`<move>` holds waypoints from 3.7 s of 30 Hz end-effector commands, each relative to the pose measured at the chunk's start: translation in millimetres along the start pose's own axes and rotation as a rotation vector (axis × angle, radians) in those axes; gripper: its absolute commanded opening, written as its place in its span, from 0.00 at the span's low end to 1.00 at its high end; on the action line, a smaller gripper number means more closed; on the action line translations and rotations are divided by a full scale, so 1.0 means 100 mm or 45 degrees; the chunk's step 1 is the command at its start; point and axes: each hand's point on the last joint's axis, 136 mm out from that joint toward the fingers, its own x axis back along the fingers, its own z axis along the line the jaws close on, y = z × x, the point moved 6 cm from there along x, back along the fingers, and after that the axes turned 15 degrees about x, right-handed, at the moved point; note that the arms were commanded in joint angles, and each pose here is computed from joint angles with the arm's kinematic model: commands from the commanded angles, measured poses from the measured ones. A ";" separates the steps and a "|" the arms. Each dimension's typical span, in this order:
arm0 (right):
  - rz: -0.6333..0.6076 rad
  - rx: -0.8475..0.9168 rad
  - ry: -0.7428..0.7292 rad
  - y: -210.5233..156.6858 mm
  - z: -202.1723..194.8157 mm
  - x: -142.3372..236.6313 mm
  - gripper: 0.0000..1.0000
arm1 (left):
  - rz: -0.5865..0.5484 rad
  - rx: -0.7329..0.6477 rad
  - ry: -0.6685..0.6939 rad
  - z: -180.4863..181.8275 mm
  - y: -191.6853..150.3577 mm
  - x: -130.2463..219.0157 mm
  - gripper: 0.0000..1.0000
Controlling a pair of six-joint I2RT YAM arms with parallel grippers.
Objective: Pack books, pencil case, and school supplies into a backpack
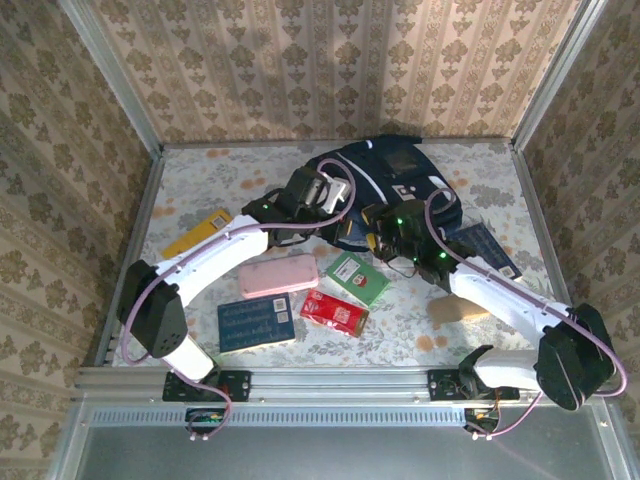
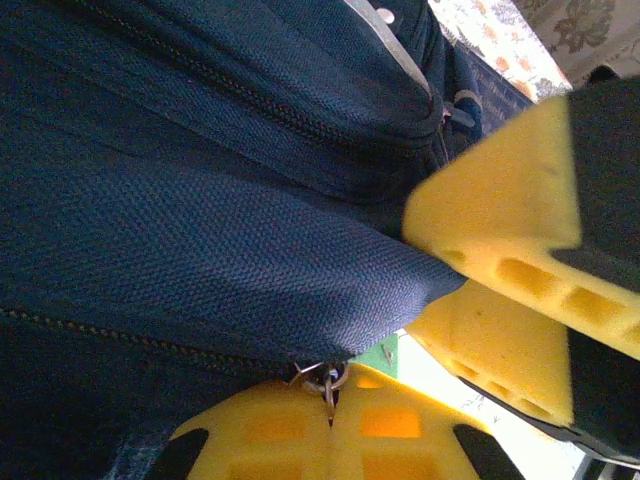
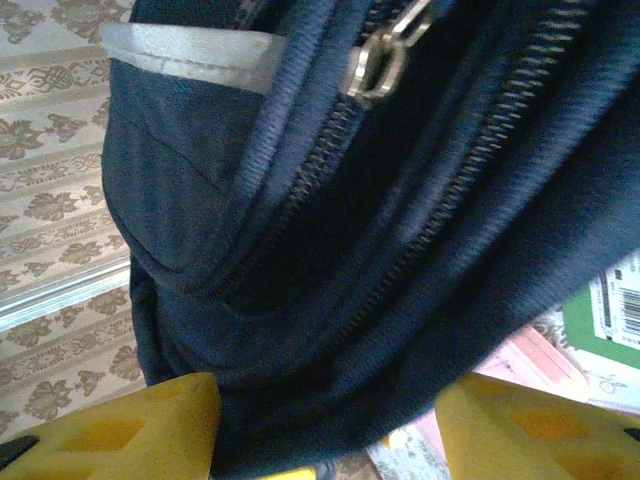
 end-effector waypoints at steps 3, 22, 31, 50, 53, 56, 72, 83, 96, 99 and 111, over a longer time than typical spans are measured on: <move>-0.063 0.011 0.084 0.10 0.10 -0.11 0.59 | -0.108 -0.098 -0.113 -0.34 0.18 0.21 0.00; -0.011 0.520 0.105 0.48 0.45 -0.26 0.00 | -0.127 -0.129 -0.014 -0.26 0.14 0.32 0.00; 0.017 0.584 0.125 0.67 0.49 -0.25 0.00 | -0.127 -0.045 0.066 0.09 0.12 0.35 0.00; 0.114 0.620 0.304 0.77 0.67 -0.25 0.00 | -0.073 -0.056 -0.042 0.28 0.09 0.27 0.37; 0.153 0.665 0.331 0.74 0.74 -0.22 0.00 | -0.038 -0.034 -0.141 0.26 0.18 0.24 0.49; 0.206 0.686 0.344 0.71 0.79 -0.20 0.00 | -0.014 0.040 -0.273 0.29 0.29 0.23 0.68; 0.274 0.740 0.418 0.63 0.92 -0.14 0.00 | -0.072 -0.141 -0.251 0.33 0.58 0.34 0.70; 0.300 0.732 0.453 0.59 0.99 -0.16 0.00 | 0.038 -0.138 -0.282 0.34 0.57 0.03 0.69; 0.317 0.718 0.466 0.57 1.01 -0.21 0.00 | 0.105 -0.234 -0.248 0.18 0.39 -0.11 0.60; 0.319 0.719 0.474 0.56 1.03 -0.19 0.00 | 0.100 -0.239 -0.176 0.23 0.37 -0.14 0.50; 0.317 0.744 0.468 0.52 1.00 -0.16 0.00 | -0.002 -0.249 -0.046 0.31 0.47 -0.05 0.06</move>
